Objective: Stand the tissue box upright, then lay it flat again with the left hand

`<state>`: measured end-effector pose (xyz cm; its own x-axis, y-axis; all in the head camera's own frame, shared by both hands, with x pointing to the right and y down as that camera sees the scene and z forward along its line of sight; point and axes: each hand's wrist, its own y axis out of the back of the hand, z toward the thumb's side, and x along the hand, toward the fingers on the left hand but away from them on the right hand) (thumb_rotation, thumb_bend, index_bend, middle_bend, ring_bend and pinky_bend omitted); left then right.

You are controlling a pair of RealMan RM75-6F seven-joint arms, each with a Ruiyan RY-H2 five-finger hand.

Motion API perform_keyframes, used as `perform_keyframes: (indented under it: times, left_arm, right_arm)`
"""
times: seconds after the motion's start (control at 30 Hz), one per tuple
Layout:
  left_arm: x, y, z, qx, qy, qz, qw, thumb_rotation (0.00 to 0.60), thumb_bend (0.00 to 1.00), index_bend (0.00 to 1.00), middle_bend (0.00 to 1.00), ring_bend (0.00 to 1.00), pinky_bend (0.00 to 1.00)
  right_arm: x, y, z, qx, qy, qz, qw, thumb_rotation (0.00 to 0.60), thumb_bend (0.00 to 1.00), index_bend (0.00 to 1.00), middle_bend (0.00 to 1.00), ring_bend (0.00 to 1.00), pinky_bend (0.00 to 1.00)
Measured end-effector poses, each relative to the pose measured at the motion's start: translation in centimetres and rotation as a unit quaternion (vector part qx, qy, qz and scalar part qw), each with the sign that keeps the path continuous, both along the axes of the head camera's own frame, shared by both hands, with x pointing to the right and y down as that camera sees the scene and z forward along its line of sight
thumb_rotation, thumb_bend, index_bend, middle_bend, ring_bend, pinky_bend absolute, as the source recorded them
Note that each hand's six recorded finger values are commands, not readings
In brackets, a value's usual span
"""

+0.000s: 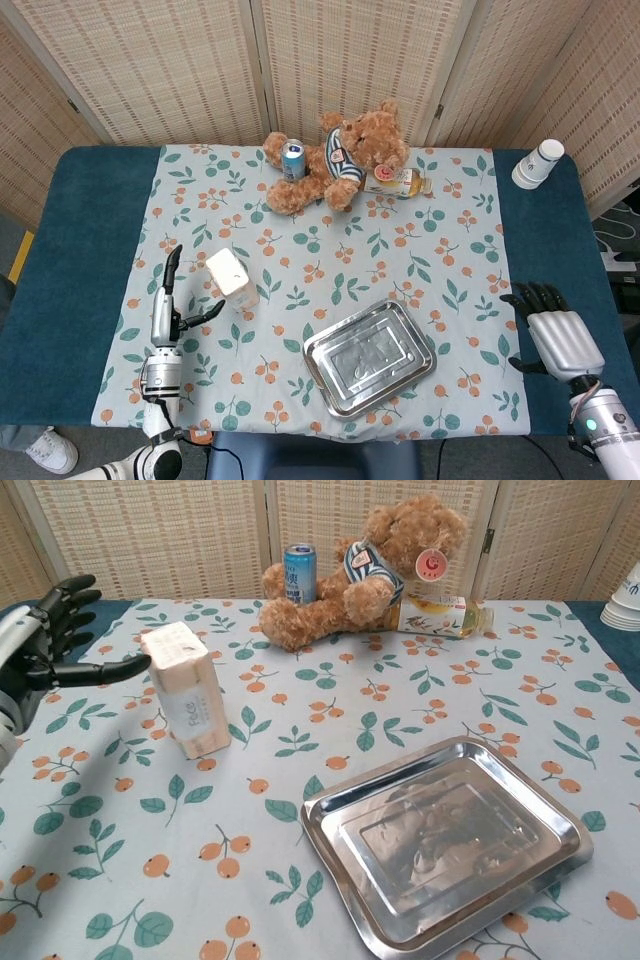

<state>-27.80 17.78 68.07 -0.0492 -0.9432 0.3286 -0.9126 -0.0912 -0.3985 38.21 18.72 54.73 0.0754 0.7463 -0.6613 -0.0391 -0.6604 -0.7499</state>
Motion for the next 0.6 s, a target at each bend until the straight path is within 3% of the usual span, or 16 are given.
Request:
perform_keyframes:
  times: [0.17, 0.37, 0.47, 0.6]
  left_arm:
    - [-0.7, -0.7, -3.0, 0.027, -0.015, 0.011, 0.9995, 0.600, 0.13, 0.00, 0.00, 0.00, 0.04]
    - [-0.7, -2.7, -6.3, 0.044, -0.080, 0.045, 0.9948, 0.600, 0.14, 0.00, 0.00, 0.00, 0.05]
    - [-0.6, -3.6, -7.4, 0.028, -0.138, 0.070, 0.9876, 0.600, 0.14, 0.00, 0.00, 0.00, 0.04]
    - [-0.3, -4.8, -8.6, -0.028, -0.240, 0.104, 0.9649, 0.600, 0.14, 0.00, 0.00, 0.00, 0.03]
  right_arm:
    - [-0.2, 0.0, -0.2, 0.002, -0.003, -0.001, 1.0000, 0.600, 0.12, 0.19, 0.06, 0.00, 0.00]
    - [-0.3, -0.1, -0.5, 0.006, -0.006, -0.002, 1.0000, 0.600, 0.12, 0.19, 0.06, 0.00, 0.00]
    - [-0.3, -0.1, -0.5, 0.006, -0.007, -0.002, 1.0000, 0.600, 0.12, 0.19, 0.06, 0.00, 0.00]
    - [-0.3, 0.0, -0.4, 0.003, -0.005, -0.003, 1.0000, 0.600, 0.12, 0.19, 0.06, 0.00, 0.00]
